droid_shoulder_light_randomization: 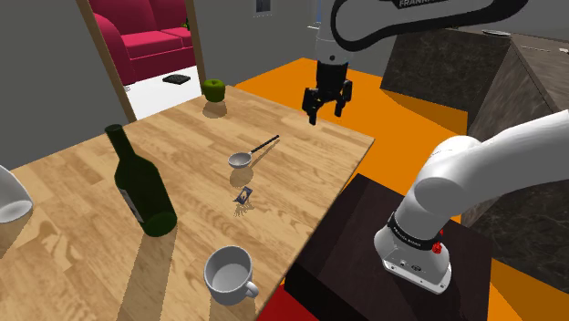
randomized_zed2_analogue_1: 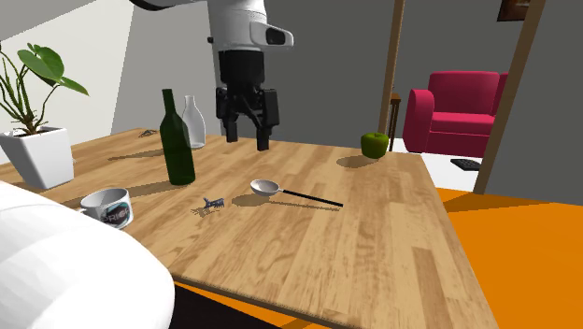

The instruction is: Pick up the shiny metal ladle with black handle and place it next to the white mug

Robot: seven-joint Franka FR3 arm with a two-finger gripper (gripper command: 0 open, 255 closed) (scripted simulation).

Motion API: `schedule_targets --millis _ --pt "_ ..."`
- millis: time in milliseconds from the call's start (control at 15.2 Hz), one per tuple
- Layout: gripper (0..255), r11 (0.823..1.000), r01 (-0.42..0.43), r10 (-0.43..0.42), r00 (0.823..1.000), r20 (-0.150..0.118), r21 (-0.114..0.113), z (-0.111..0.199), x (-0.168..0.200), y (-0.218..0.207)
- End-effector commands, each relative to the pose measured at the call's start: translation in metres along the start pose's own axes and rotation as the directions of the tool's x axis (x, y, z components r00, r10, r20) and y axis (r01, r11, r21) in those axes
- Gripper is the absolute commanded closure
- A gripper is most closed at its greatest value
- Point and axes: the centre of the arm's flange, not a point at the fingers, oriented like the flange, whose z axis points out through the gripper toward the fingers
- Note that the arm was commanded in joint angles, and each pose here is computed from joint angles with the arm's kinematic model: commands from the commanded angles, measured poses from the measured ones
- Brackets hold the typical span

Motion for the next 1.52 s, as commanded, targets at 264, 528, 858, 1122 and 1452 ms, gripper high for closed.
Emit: schedule_targets --millis 264,528,858,1122,1452 --pt "0 0.966 -0.259 0.26 0.965 -0.037 0.025 0.046 0.033 -0.045" --pt "0 0.907 -0.418 0.42 0.906 -0.056 0.044 0.076 0.064 -0.07" --pt "0 0.797 -0.599 0.603 0.794 -0.074 0.073 0.114 0.109 -0.093" --pt "0 0.683 -0.723 0.73 0.678 -0.084 0.098 0.142 0.148 -0.105" --pt "0 0.513 -0.848 0.858 0.506 -0.09 0.131 0.176 0.2 -0.111"
